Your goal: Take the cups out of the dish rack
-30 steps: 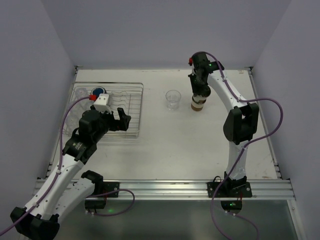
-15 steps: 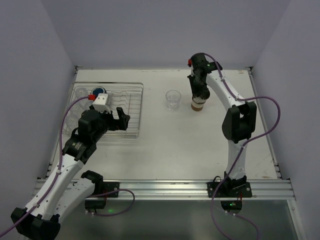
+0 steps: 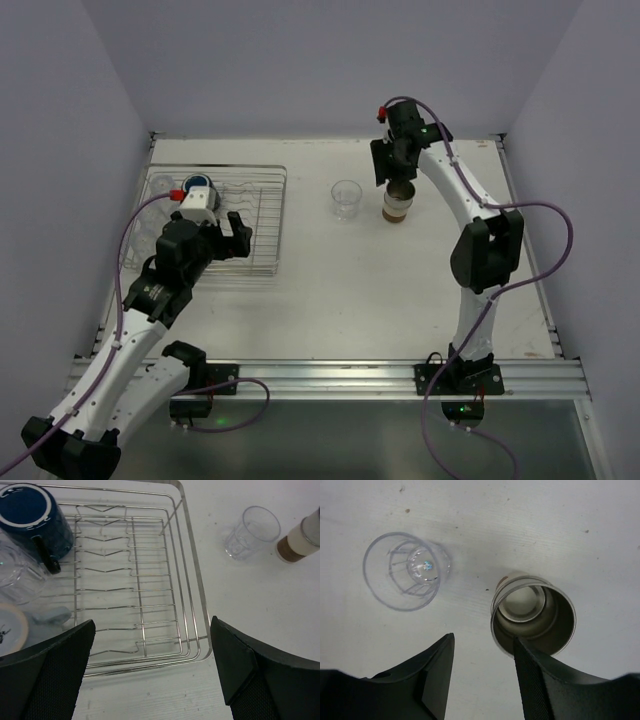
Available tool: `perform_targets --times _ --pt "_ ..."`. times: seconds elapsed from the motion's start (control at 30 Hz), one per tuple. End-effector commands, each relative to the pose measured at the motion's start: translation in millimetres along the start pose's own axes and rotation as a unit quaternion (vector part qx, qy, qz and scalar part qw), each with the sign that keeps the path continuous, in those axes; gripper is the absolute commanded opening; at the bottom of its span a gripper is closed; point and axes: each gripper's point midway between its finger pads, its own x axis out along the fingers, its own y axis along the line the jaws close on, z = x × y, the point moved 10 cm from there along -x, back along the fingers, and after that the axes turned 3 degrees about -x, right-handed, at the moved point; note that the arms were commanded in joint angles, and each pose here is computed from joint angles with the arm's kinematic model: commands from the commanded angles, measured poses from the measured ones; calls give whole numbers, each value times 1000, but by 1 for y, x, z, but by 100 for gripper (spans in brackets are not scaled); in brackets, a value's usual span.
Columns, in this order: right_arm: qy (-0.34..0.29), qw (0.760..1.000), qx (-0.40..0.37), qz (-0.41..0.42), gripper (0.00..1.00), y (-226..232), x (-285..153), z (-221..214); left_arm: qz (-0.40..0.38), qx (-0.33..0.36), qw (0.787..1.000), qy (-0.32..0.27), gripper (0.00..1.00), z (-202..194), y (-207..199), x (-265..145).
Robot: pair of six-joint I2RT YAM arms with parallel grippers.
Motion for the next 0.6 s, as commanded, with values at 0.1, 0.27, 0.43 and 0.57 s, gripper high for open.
perform_targets --times 0.1,0.27,0.43,0.57 --pt "-222 965 17 139 55 42 -102 -15 133 -40 987 -83 100 28 16 -16" --pt "-317 901 32 295 62 81 -139 -70 218 -56 972 -74 100 17 31 -4" --pt "-301 884 13 358 63 95 -140 -99 269 -84 959 -42 100 12 54 10" --pt "-297 888 6 351 63 91 -137 -112 314 -94 944 -39 100 13 71 13"
